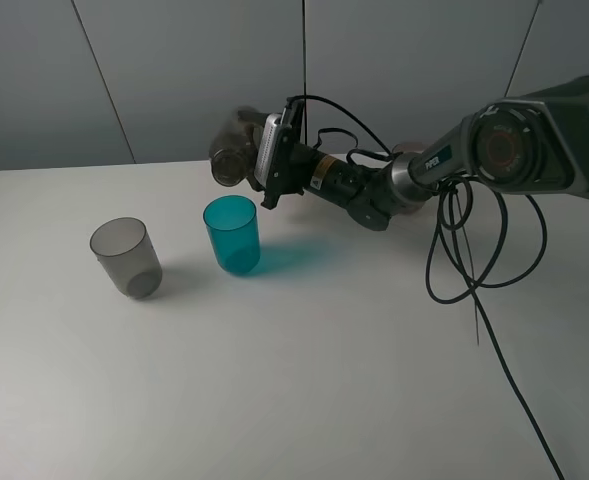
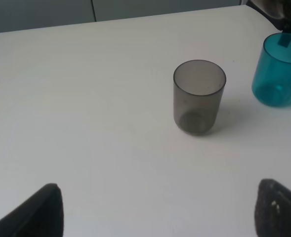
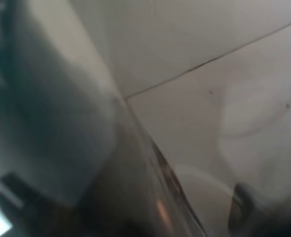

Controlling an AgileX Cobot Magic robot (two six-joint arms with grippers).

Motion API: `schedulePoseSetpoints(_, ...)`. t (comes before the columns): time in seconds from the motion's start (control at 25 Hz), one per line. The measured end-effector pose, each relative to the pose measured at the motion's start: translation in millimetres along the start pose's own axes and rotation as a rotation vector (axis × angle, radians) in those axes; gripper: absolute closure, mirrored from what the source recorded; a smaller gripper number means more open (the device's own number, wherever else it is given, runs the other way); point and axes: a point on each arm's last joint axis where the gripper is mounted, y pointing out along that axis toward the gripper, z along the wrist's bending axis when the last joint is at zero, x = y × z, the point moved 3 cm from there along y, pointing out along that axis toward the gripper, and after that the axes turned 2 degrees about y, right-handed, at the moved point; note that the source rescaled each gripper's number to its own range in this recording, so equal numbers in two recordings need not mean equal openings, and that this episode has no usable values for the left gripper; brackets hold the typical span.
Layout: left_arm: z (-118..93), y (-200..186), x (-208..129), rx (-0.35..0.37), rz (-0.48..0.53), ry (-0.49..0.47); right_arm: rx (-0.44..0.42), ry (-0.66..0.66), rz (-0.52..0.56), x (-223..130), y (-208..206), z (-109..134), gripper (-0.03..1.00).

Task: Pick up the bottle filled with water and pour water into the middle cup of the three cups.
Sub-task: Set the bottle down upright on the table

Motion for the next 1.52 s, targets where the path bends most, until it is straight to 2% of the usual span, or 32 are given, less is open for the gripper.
schedulePoseSetpoints(1.52, 0.0, 0.0, 0.0, 0.000, 0.000, -0.002, -0.020, -0.172, -0.008, 1.1, -0.1, -2.1, 0.78)
